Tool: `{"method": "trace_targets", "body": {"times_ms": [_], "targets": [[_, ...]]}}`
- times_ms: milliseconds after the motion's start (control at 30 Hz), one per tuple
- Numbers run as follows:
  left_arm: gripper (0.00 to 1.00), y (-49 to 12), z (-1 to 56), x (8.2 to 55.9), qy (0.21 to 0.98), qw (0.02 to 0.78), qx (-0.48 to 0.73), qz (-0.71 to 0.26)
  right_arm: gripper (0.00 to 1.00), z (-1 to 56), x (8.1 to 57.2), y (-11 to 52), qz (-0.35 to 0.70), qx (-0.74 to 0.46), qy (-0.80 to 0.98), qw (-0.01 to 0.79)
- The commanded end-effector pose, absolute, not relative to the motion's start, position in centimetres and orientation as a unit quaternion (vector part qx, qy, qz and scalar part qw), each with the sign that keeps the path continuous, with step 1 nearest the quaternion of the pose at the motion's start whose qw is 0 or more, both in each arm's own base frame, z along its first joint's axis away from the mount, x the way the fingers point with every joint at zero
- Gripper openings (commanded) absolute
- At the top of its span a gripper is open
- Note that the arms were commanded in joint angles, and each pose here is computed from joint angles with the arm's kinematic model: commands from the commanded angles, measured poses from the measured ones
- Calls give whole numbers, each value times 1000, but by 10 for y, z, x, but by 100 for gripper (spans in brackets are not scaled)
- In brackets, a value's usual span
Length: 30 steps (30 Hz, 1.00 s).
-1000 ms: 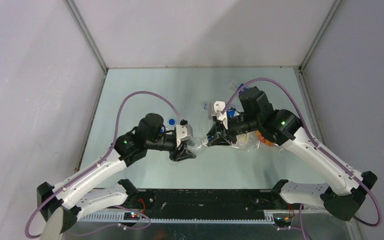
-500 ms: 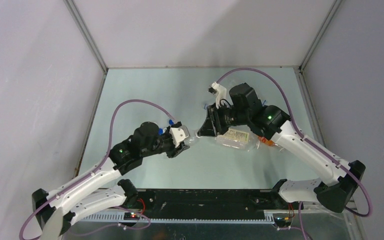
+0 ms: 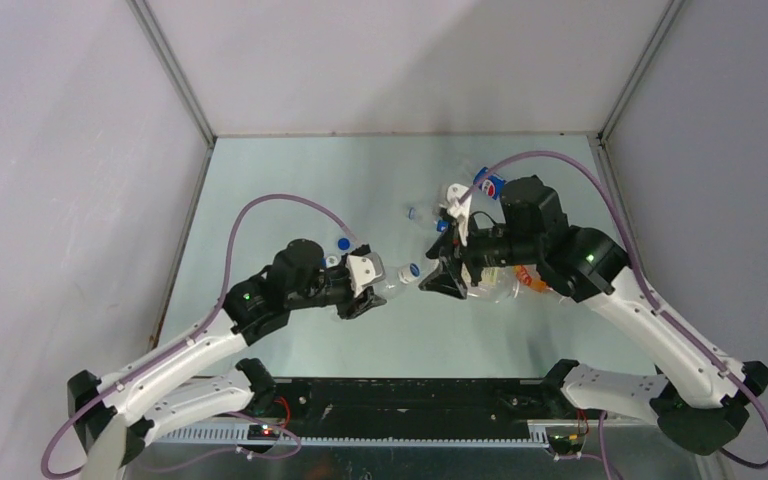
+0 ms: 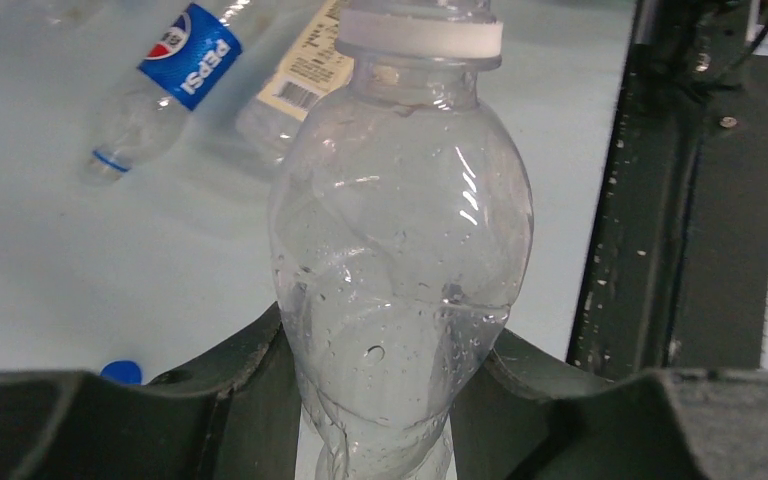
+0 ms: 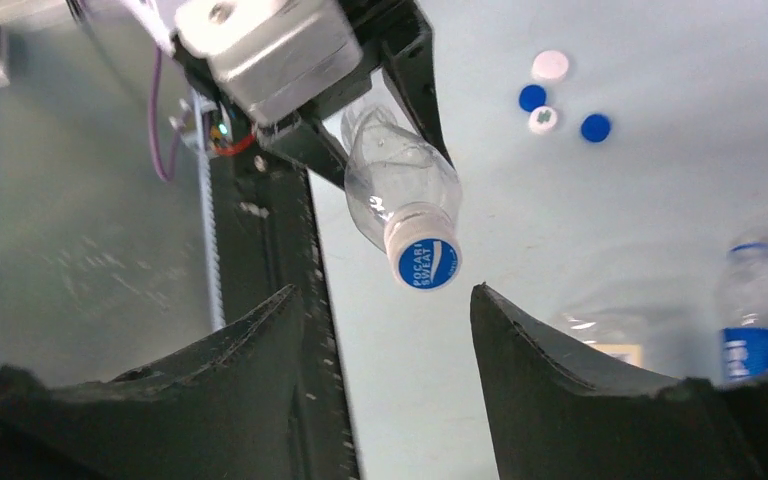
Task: Screw on the bottle caps
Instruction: Screw the bottle cap onto the plastic bottle.
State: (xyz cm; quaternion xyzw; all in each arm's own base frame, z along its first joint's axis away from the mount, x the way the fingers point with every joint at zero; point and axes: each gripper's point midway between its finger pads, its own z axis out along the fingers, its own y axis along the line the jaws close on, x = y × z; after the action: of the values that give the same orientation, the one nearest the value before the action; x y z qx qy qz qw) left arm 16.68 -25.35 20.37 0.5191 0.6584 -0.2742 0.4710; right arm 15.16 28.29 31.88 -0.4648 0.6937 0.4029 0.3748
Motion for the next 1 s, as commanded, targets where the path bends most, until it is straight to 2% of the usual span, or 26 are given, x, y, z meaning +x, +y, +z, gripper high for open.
{"method": "trace_targets", "body": {"times_ms": [0, 200, 533, 800, 900, 967], "targets": [[0, -271, 233, 148, 618, 458, 544, -335, 63, 322, 144, 271, 353, -591, 594, 416], [0, -280, 239, 137, 600, 437, 560, -367, 62, 320, 135, 271, 346, -644, 536, 423], [0, -285, 240, 133, 594, 426, 567, -379, 54, 319, 131, 282, 363, -662, 503, 421], [0, -286, 247, 133, 587, 431, 567, -384, 43, 312, 127, 288, 382, -660, 509, 399], [0, -287, 248, 134, 587, 435, 566, -384, 34, 310, 128, 291, 390, -651, 523, 389], [0, -286, 249, 136, 588, 441, 562, -379, 24, 308, 131, 293, 393, -635, 543, 383]]}}
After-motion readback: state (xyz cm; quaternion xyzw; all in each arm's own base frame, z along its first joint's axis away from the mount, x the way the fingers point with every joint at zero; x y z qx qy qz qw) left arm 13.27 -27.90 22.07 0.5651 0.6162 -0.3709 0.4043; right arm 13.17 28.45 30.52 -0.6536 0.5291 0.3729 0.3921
